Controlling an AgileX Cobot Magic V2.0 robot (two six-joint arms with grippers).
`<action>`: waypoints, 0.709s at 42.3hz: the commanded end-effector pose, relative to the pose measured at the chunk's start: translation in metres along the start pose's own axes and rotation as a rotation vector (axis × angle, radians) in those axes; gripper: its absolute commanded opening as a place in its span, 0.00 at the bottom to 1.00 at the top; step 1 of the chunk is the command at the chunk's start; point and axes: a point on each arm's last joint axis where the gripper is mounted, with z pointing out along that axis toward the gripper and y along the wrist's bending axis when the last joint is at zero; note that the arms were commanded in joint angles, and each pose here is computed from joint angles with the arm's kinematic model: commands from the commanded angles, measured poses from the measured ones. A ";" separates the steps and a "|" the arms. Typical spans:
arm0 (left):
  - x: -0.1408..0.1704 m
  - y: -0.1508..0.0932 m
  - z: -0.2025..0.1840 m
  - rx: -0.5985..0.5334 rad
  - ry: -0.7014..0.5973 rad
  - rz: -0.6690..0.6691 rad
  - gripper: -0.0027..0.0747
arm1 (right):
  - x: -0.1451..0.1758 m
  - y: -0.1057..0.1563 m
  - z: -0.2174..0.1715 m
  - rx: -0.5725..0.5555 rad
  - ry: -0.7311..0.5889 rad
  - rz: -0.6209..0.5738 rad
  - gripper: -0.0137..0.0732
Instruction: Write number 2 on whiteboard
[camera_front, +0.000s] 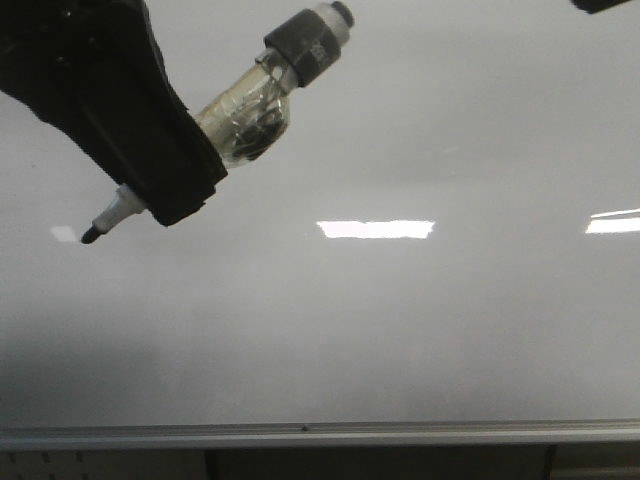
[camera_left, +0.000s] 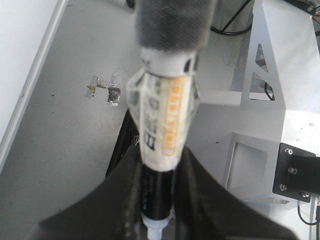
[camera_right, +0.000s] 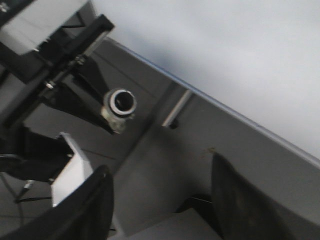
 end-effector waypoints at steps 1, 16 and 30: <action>-0.008 -0.017 -0.015 0.042 -0.054 0.029 0.01 | -0.021 0.006 0.005 -0.169 -0.037 0.002 0.68; -0.008 -0.017 -0.015 0.042 -0.054 0.029 0.01 | -0.041 0.010 0.052 -0.326 0.101 -0.001 0.73; -0.008 -0.017 -0.015 0.042 -0.054 0.029 0.01 | -0.035 0.023 0.095 -0.419 0.223 0.005 0.72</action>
